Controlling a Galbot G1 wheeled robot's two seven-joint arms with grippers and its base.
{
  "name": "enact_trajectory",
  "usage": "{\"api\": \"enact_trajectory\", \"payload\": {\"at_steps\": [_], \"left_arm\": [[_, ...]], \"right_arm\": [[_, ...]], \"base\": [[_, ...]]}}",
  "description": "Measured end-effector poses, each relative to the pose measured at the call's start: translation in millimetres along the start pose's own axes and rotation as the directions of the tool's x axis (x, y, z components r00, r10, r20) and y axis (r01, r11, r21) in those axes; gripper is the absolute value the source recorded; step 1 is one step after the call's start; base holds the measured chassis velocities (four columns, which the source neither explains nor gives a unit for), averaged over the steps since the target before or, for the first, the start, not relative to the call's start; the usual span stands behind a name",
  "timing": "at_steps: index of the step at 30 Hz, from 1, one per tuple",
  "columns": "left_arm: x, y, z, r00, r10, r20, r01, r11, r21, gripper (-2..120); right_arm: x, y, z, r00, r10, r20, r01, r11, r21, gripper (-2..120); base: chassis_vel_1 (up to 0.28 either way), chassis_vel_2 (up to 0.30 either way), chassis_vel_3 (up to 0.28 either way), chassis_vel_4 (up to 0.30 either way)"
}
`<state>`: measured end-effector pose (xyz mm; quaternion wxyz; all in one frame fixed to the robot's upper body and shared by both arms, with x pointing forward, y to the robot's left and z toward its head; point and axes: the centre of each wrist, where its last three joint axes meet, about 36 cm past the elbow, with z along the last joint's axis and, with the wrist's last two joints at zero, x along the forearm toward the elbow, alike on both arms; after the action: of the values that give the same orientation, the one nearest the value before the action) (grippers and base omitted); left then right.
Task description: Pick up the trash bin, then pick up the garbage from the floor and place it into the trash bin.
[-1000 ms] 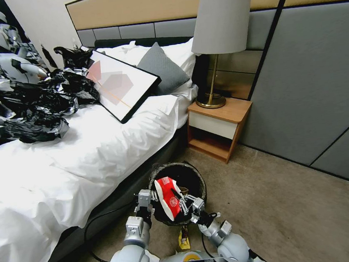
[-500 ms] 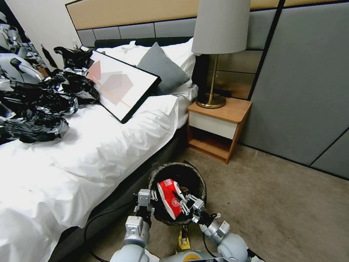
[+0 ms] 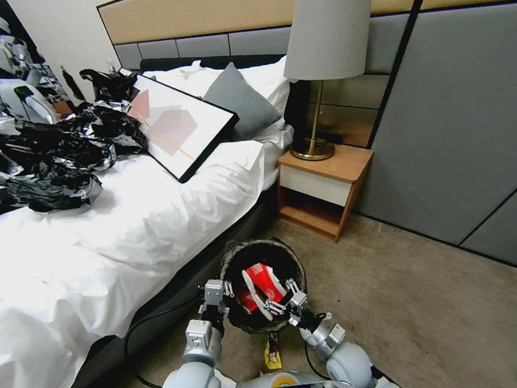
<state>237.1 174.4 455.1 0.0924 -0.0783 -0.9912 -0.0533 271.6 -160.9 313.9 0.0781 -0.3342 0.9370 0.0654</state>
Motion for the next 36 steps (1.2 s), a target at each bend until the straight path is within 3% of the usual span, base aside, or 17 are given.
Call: {"api": "enact_trajectory", "payload": {"at_steps": [2, 7, 15, 19, 20, 23, 36], "left_arm": [[-0.3, -0.3, -0.3, 1.0, 0.003, 0.001, -0.003, 1.0, 0.002, 1], [-0.8, -0.4, -0.7, 1.0, 0.006, 0.003, -0.006, 1.0, 0.004, 1], [-0.4, 2.0, 0.6, 1.0, -0.008, -0.003, 0.008, 1.0, -0.001, 0], [0.4, 1.1, 0.9, 1.0, -0.007, -0.005, 0.007, 1.0, 0.005, 0], [0.4, 1.1, 0.9, 1.0, -0.007, -0.005, 0.007, 1.0, 0.005, 0], [1.3, 1.5, 1.6, 1.0, -0.009, -0.009, 0.009, 1.0, 0.003, 0], [2.2, 0.6, 0.7, 1.0, -0.009, -0.006, 0.009, 1.0, 0.006, 0]], "right_arm": [[-0.3, -1.6, -3.7, 1.0, -0.003, 0.004, 0.002, 1.0, 0.027, 107], [-1.1, -4.4, -9.2, 1.0, 0.002, 0.022, -0.003, 0.998, 0.06, 112], [-12.9, -6.1, -52.8, 0.982, 0.056, 0.182, -0.089, 0.98, 0.175, 114], [-22.2, -7.9, -107.8, 0.922, 0.11, 0.371, -0.225, 0.933, 0.282, 108], [-22.2, -7.9, -107.8, 0.922, 0.11, 0.371, -0.225, 0.933, 0.282, 108], [-18.4, -9.0, -140.0, 0.874, 0.159, 0.458, -0.317, 0.902, 0.292, 101], [-8.7, -8.8, -157.6, 0.853, 0.173, 0.493, -0.352, 0.888, 0.296, 100]], "base": [[0.0, 0.0, 0.0, 0.0], [0.0, 0.0, 0.0, 0.0], [0.0, 0.0, 0.0, 0.0], [0.0, 0.0, 0.0, 0.0], [0.0, 0.0, 0.0, 0.0], [0.0, 0.0, 0.0, 0.0], [0.0, 0.0, 0.0, 0.0]]}}
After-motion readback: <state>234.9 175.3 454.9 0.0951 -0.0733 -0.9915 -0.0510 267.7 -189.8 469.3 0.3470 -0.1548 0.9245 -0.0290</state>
